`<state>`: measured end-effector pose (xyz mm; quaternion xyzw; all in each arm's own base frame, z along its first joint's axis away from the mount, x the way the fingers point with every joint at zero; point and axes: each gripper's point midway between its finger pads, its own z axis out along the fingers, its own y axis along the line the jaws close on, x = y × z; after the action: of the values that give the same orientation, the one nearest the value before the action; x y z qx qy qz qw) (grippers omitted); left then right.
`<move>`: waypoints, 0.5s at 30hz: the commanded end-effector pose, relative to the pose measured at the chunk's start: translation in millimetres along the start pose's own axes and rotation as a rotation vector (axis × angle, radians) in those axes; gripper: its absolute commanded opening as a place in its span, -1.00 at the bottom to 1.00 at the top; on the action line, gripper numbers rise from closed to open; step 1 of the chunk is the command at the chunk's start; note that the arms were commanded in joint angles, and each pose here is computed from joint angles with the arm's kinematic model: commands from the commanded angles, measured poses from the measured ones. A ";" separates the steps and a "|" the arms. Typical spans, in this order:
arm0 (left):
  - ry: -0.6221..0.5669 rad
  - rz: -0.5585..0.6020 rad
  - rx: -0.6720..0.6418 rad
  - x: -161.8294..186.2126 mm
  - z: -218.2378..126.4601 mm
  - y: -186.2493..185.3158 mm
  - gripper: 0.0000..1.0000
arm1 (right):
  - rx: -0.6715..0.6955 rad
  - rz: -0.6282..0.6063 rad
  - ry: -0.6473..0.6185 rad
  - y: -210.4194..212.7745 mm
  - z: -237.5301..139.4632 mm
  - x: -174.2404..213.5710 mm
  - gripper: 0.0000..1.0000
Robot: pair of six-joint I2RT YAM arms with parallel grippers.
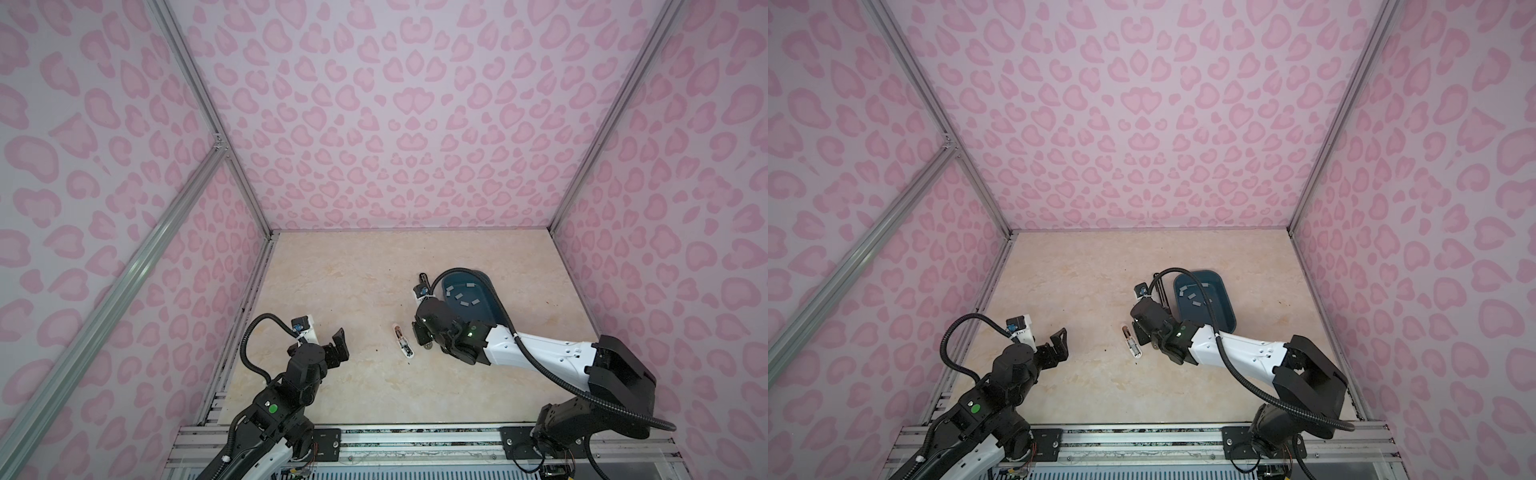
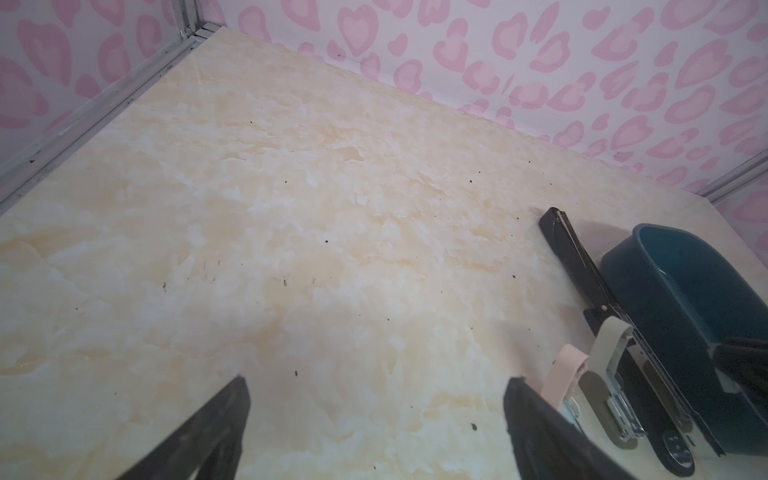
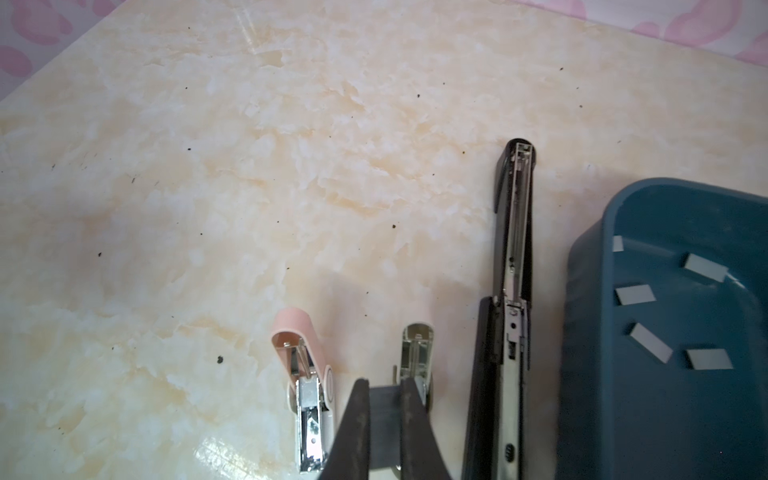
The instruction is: Load the staples into the stapler
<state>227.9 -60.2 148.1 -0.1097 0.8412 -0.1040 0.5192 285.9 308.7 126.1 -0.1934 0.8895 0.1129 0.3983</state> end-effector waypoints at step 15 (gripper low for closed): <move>0.027 0.008 -0.004 3.5 3.8 -2.5 0.94 | 0.005 0.015 0.050 24.8 33.9 46.0 -0.96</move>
<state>228.5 -63.5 139.5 -0.1018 0.8523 -0.0984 0.5035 268.5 328.8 72.0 -0.2018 0.9038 0.1055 0.3624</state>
